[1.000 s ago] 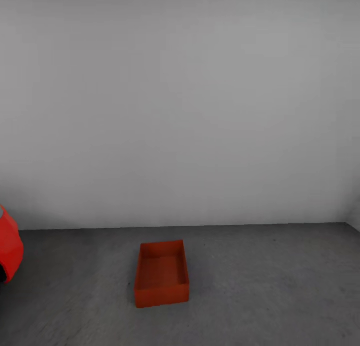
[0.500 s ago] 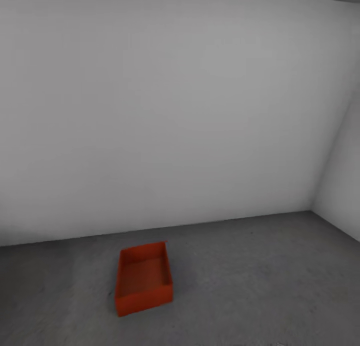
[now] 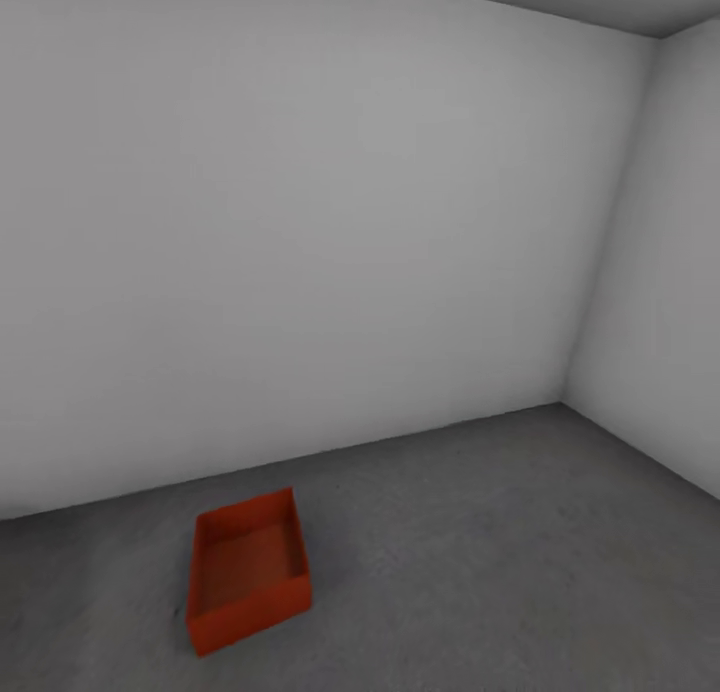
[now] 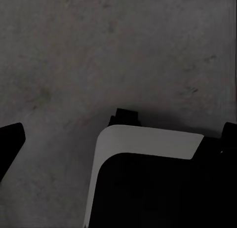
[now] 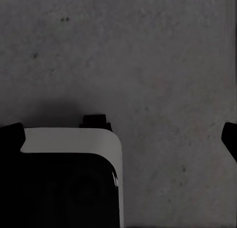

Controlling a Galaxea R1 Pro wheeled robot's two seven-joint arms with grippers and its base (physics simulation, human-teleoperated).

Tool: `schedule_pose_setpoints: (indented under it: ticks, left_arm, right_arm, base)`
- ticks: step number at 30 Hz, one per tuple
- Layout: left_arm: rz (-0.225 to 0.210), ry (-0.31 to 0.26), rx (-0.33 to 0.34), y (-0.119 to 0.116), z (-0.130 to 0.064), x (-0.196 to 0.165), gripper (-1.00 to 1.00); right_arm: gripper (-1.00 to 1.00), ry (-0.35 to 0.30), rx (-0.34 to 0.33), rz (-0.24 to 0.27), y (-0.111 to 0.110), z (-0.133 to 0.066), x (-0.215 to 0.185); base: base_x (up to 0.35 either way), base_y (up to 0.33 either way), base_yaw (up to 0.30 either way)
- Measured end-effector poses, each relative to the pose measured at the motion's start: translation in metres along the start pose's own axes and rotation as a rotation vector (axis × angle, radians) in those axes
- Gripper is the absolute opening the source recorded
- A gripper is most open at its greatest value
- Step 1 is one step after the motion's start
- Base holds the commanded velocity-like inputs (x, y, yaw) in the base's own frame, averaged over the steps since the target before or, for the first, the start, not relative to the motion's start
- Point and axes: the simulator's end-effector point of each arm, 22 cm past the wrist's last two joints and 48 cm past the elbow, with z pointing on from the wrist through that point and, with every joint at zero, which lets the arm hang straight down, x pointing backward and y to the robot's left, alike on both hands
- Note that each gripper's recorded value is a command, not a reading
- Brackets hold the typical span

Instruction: Move the two storage containers from the living room to the garage. In the garage, place one container on the floor and stack the other container on top of it (either order is fine).

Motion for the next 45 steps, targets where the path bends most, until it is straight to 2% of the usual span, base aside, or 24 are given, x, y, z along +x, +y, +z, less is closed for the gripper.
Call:
schedule_pose_setpoints:
  ticks: [45]
  left_arm:
    - [0.001, -0.011, 0.002, -0.0013, 0.0001, -0.0020, 1.00]
  right_arm:
    - [1.00, 0.002, -0.003, 0.002, 0.0020, -0.0001, 0.0009]
  base:
    - [0.000, 0.000, -0.296]
